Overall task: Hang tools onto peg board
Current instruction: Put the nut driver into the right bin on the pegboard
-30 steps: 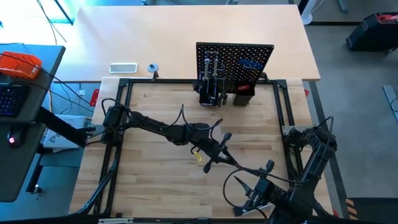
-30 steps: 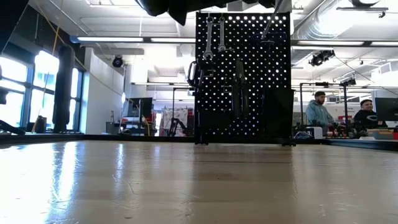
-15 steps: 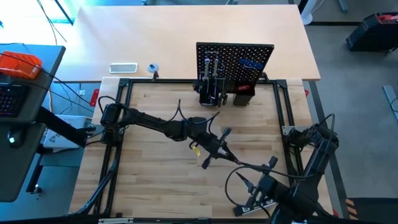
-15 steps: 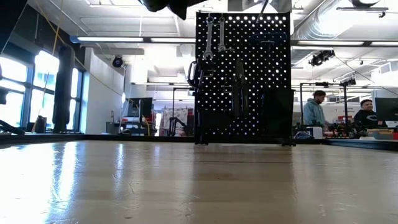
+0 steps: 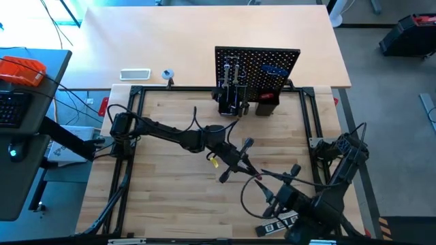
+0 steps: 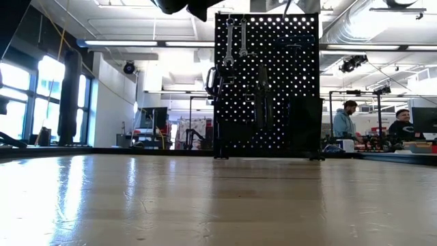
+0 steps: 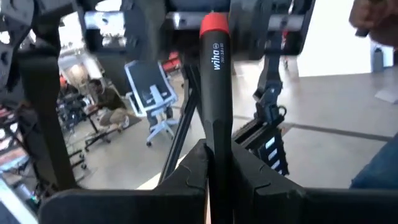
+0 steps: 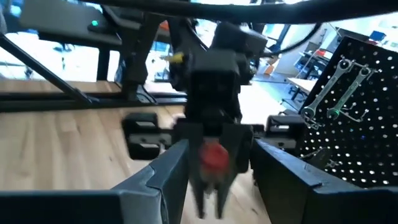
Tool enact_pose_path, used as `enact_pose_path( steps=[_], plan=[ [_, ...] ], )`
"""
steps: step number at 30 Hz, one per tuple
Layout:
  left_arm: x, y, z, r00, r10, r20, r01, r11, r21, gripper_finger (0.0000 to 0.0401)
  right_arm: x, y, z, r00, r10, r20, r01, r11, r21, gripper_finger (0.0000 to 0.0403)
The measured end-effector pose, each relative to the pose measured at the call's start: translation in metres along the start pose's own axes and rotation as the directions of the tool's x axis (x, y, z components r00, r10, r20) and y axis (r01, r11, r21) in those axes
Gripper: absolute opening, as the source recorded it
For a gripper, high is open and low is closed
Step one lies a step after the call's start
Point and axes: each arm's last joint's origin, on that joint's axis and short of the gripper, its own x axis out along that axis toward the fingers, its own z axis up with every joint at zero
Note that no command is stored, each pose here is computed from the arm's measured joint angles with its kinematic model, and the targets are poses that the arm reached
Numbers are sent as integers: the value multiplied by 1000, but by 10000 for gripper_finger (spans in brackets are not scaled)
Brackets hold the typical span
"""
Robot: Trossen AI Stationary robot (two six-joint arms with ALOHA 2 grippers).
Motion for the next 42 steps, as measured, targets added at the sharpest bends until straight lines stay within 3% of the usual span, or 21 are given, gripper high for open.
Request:
enact_pose_path(
  steps=[8, 21, 26, 34, 38, 42],
  plan=[
    [0, 1, 2, 1000, 6, 20, -6, 1000, -3, 19, 12, -1, 2, 999, -23, -32, 22, 999, -23, 161],
    [0, 1, 2, 1000, 9, 28, -9, 1000, -5, 19, 15, 3, 4, 999, -20, -28, 19, 999, -35, 49],
    [0, 1, 2, 999, 10, 31, -10, 1000, -5, 20, 15, 2, 4, 1000, -29, -12, 28, 999, -34, 44],
    [-8, 12, -5, 998, 48, -31, -49, 997, -59, 83, 33, -9, 12, 995, -97, 7, 97, 995, -7, 44],
    [-24, 25, -2, 985, 100, -139, -110, 991, -71, 118, 45, -24, 20, 992, -119, -36, 120, 993, 11, 44],
    [-49, 38, 7, 940, 179, -289, -196, 980, -33, 146, 54, -43, 29, 987, -134, -89, 138, 990, 40, 44]
  ],
)
